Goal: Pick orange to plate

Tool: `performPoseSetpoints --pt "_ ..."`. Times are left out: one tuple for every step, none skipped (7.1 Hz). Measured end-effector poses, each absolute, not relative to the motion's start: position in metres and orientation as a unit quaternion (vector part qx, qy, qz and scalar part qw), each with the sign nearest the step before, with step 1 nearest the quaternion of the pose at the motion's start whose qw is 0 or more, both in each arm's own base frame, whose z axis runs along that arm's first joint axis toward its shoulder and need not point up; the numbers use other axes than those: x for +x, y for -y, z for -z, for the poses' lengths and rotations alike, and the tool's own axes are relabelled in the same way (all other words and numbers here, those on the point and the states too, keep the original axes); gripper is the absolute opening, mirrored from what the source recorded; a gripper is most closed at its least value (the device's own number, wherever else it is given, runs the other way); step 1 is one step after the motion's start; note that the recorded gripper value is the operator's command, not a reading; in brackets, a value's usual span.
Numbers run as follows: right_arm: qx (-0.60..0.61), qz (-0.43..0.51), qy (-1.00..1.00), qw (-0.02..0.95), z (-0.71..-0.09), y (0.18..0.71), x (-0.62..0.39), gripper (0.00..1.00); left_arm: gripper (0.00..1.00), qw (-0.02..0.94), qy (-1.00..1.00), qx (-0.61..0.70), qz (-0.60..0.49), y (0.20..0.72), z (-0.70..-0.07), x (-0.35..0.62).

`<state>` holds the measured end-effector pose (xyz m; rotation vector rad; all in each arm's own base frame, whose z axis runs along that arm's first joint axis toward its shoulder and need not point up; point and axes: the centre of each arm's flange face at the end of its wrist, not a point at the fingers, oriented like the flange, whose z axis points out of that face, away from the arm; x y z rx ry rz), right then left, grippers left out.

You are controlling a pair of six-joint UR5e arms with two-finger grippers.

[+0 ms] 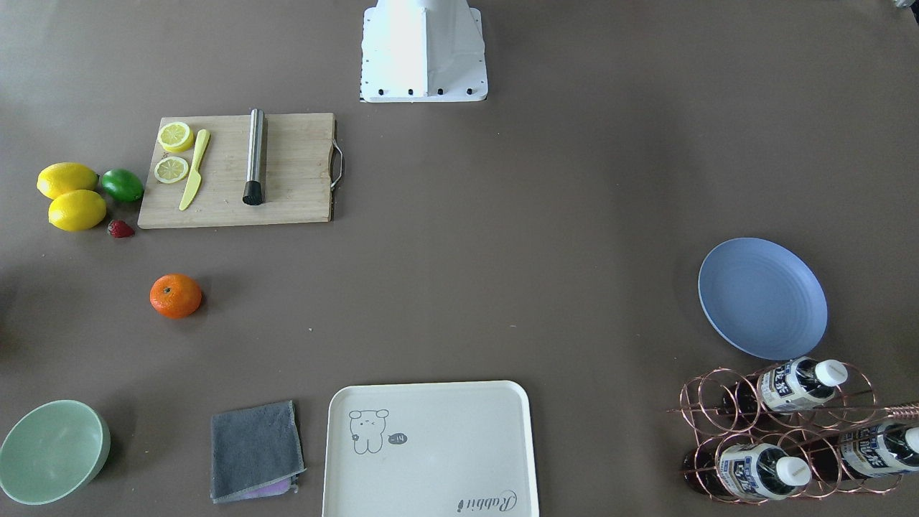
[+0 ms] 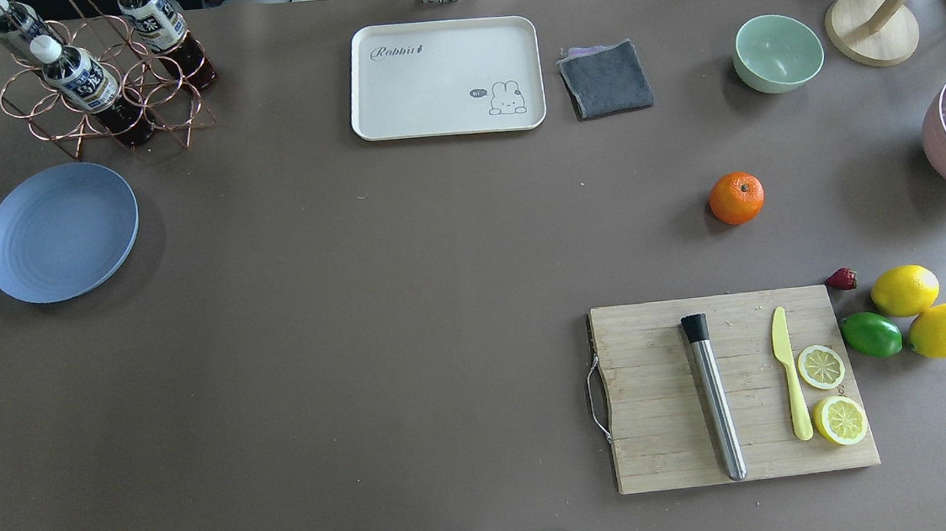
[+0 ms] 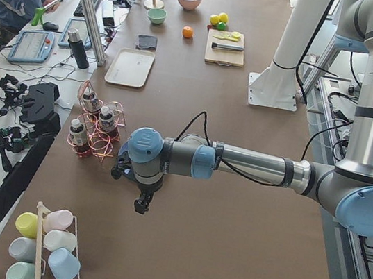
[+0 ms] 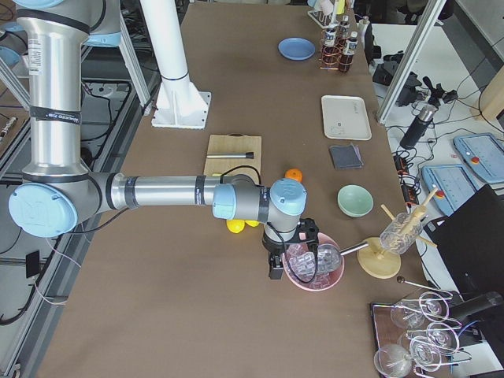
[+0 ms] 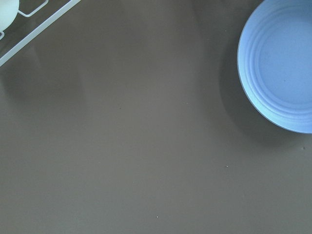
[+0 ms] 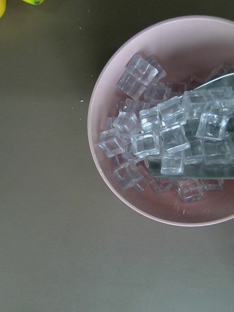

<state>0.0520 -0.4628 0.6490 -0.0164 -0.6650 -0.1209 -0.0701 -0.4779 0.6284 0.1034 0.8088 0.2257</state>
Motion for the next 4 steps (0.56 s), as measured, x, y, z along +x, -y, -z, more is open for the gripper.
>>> performPoseSetpoints --pt "-0.008 0.059 0.326 0.943 -0.6488 0.4628 0.0519 1.0 0.98 0.912 -0.393 0.05 -0.11 0.4759 -0.6292 -0.07" --pt "-0.007 0.059 0.326 0.943 -0.6485 0.4629 0.0519 1.0 0.98 0.911 -0.393 0.051 -0.112 0.4723 -0.6302 -0.0699" --pt "-0.007 0.059 0.326 0.943 -0.6485 0.4628 0.052 1.0 0.98 0.911 -0.392 0.054 -0.114 0.4708 -0.629 -0.0695" --pt "-0.008 0.059 0.326 0.944 -0.6487 0.4625 0.052 1.0 0.98 0.911 -0.392 0.057 -0.117 0.4724 -0.6257 -0.0683"
